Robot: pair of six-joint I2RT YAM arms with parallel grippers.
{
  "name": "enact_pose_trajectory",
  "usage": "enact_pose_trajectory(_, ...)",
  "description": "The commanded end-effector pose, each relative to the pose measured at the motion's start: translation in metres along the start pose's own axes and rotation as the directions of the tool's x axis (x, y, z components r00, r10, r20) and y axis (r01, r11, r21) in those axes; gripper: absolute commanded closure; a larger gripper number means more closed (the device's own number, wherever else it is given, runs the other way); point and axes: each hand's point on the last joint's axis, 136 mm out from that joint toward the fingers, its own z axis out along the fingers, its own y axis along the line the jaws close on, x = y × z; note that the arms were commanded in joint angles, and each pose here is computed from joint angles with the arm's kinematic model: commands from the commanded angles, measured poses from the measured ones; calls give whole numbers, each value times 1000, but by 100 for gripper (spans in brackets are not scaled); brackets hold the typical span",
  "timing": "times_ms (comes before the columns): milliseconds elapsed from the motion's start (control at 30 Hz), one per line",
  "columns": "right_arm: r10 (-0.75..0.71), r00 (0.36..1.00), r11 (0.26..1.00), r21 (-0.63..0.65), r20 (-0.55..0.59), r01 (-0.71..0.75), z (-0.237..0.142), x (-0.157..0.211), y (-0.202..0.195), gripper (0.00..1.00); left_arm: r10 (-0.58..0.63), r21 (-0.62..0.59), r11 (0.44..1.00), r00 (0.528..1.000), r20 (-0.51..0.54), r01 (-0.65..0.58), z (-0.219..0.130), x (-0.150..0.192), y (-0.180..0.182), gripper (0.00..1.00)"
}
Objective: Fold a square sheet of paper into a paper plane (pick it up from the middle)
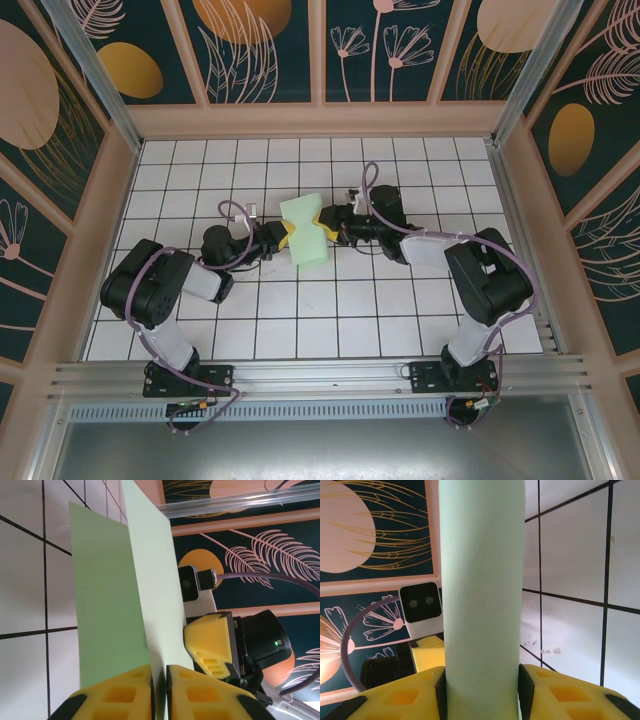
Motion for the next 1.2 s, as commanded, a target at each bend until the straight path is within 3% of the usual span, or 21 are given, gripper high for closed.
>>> enact_pose_trajectory(0, -1, 1000, 998, 61, 16, 0, 8, -1, -16, 56, 55, -14, 998, 998, 26, -55, 3, -5, -2, 88)
enact_pose_trajectory(100, -6, 1000, 993, 121, 12, 4, 16, 7, -27, 54, 58, -59, 997, 998, 19, -57, 3, -5, 9, 92)
enact_pose_trajectory(367, -26, 999, 951, 308, 39, 13, 12, 8, -61, 33, 70, -139, 988, 997, -16, -71, 4, 0, 29, 97)
enact_pose_trajectory(733, -109, 988, 889, 456, 112, 46, -27, -1, -77, 7, 81, -135, 987, 995, -53, -87, 16, 13, 24, 97)
enact_pose_trajectory(867, -141, 984, 900, 428, 110, 81, -47, -4, -73, 5, 92, -132, 986, 992, -82, -102, 33, 27, 22, 97)
enact_pose_trajectory(1167, -170, 985, 919, 355, -34, 172, -72, 12, -85, 11, 109, -207, 970, 988, -109, -130, 67, 50, 39, 98)
